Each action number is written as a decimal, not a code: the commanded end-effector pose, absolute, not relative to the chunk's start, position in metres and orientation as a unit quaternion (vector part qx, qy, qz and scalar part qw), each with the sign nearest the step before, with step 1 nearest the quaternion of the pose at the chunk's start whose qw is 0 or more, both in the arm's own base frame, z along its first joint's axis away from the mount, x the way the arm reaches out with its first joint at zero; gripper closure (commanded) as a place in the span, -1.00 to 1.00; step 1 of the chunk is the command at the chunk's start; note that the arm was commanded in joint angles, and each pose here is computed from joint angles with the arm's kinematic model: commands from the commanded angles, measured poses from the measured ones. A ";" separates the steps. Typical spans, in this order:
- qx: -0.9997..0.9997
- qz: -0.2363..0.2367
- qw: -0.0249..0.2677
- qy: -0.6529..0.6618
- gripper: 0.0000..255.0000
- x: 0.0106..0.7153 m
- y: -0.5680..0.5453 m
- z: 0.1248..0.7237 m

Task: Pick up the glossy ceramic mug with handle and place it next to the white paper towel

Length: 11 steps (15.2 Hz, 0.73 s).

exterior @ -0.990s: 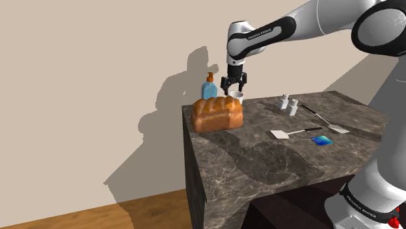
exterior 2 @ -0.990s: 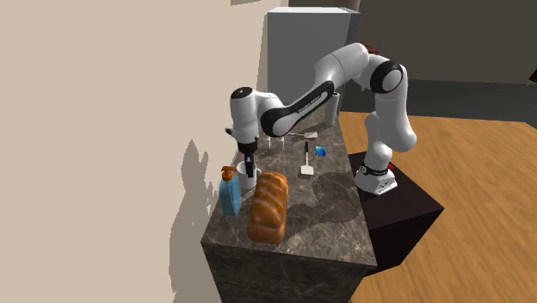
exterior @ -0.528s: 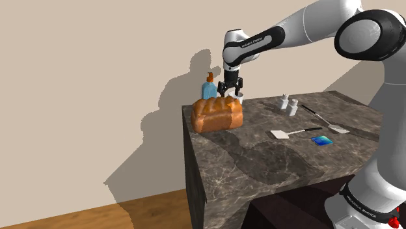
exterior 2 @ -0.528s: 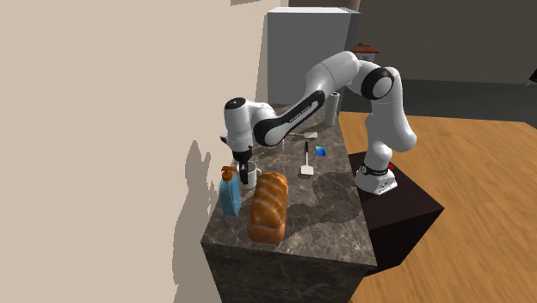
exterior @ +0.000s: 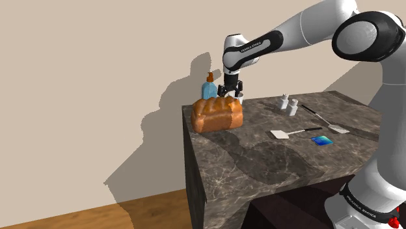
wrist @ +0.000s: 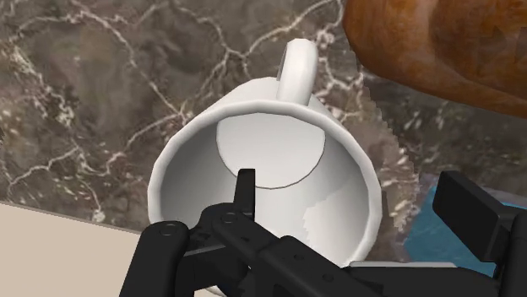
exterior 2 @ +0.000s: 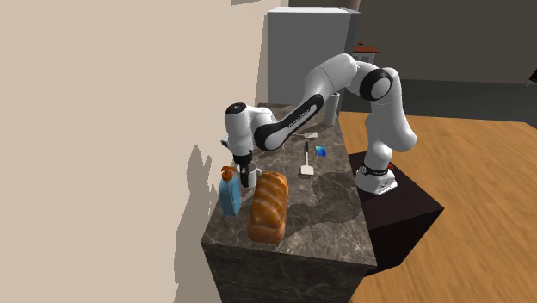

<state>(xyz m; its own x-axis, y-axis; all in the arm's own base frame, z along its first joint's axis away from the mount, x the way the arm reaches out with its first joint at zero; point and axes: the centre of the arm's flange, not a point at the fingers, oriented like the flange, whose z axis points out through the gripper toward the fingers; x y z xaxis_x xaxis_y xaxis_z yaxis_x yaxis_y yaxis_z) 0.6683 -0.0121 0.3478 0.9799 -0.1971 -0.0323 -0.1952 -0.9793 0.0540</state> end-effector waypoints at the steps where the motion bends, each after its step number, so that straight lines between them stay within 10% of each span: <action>1: 0.995 -0.019 0.025 -0.099 -1.00 0.668 -0.012 0.348; 2: 0.995 -0.019 0.025 -0.099 -1.00 0.668 -0.012 0.348; 3: 0.995 -0.019 0.025 -0.099 1.00 0.668 -0.012 0.348; 11: 0.995 -0.019 0.025 -0.099 1.00 0.668 -0.012 0.348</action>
<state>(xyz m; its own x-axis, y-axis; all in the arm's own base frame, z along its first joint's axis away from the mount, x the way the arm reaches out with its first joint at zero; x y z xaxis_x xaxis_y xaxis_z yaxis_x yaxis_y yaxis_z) 0.6683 -0.0122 0.3476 0.9799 -0.1970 -0.0324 -0.1951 -0.9793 0.0540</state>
